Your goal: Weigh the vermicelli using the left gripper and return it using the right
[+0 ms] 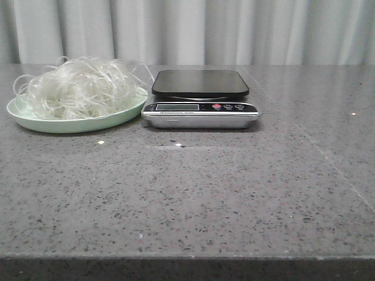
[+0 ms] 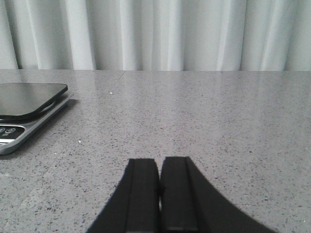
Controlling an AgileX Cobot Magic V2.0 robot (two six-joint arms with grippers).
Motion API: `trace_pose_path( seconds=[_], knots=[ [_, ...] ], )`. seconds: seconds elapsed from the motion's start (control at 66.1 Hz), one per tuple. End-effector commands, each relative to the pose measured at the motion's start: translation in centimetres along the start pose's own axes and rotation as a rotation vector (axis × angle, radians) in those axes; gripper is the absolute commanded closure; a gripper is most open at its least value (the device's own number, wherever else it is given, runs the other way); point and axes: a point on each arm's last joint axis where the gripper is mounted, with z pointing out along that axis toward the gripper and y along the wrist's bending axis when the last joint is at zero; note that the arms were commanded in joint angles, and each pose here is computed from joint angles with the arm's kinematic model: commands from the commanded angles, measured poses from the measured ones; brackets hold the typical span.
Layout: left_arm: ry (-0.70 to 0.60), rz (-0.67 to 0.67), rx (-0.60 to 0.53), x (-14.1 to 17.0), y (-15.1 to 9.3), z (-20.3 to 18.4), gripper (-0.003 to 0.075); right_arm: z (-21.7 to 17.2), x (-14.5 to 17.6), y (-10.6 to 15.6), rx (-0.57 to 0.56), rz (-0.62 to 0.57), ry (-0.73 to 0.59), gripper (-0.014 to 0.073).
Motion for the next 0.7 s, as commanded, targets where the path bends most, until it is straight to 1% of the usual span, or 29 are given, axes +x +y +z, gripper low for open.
trace_pose_path(
  seconds=[0.0,0.121,0.136,0.182,0.242,0.469,0.56,0.636,0.681],
  knots=[
    [-0.070,-0.028,0.016,-5.1,-0.2,1.1,0.0594,-0.2,-1.0,0.1,-0.003,-0.018,-0.095,0.0430],
    [0.133,-0.027,0.036,-7.8,-0.6,3.4,0.0594,-0.2,-1.0,0.1,-0.003,-0.018,-0.095,0.0430],
    [0.136,-0.029,0.037,-8.2,-0.7,3.5,0.0594,-0.2,-1.0,0.1,-0.003,-0.018,-0.095,0.0430],
    [0.238,-0.040,0.044,-8.3,-0.8,4.2,0.0594,-0.2,-1.0,0.1,-0.003,-0.018,-0.095,0.0430],
    [0.342,-0.038,0.051,-8.2,-0.9,5.0,0.0594,-0.2,-1.0,0.1,-0.003,-0.018,-0.095,0.0430],
    [0.517,-0.043,0.049,-5.4,-1.0,6.4,0.0594,-0.2,-1.0,0.1,-0.003,-0.018,-0.095,0.0430],
    [0.560,-0.065,0.049,-4.7,-1.1,7.0,0.0590,-0.2,-1.0,0.1,-0.003,-0.018,-0.095,0.0430],
    [0.589,-0.096,0.056,-4.6,-1.2,7.5,0.0553,-0.2,-1.0,0.1,-0.003,-0.018,-0.095,0.0430],
    [0.606,-0.107,0.079,-4.7,-1.5,7.9,0.0505,-0.2,-1.0,0.1,-0.003,-0.018,-0.095,0.0430]
  ],
)
